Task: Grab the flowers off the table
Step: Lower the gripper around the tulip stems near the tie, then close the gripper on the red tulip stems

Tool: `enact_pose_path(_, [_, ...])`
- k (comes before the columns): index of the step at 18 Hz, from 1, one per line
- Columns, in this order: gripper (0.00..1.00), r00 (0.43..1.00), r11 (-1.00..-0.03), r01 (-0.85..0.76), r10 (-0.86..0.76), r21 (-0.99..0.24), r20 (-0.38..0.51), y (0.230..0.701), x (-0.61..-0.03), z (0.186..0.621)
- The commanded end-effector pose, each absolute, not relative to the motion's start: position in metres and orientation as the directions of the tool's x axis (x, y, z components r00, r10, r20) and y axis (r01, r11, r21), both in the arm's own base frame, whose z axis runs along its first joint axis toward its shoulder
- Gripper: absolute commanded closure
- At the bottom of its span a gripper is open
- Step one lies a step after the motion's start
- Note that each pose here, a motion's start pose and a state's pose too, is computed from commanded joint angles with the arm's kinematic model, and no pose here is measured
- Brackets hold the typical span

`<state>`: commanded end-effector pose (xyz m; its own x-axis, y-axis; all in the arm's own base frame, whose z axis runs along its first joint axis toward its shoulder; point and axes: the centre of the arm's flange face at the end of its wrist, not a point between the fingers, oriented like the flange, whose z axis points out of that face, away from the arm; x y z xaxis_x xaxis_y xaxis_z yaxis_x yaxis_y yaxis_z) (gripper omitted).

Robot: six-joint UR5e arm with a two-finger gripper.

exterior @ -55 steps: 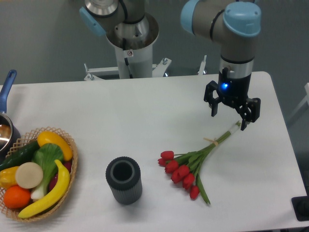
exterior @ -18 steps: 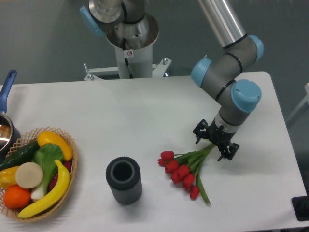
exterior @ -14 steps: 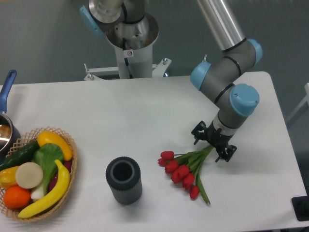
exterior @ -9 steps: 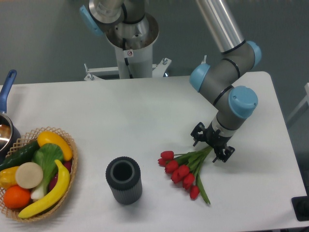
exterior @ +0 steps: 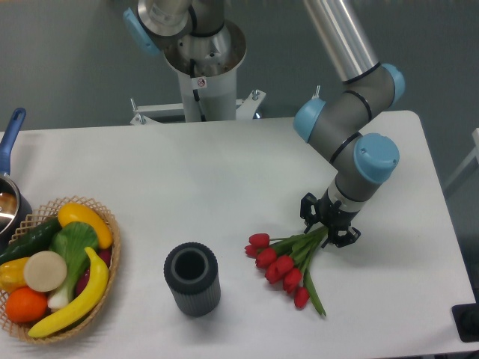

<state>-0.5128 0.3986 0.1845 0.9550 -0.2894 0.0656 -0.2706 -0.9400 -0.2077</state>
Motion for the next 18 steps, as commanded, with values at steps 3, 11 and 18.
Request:
enact_pose_path(3, [0.7,0.955,-0.939,-0.271,-0.29,-0.211,0.061,0.399,-0.514,0.187])
enact_pose_path(11, [0.7,0.958,-0.938,-0.269,-0.284,-0.218,0.042,0.396,-0.517,0.199])
enact_pose_path(18, [0.7,0.965,-0.898,-0.254,-0.26,-0.36,-0.031,0.396,-0.517,0.261])
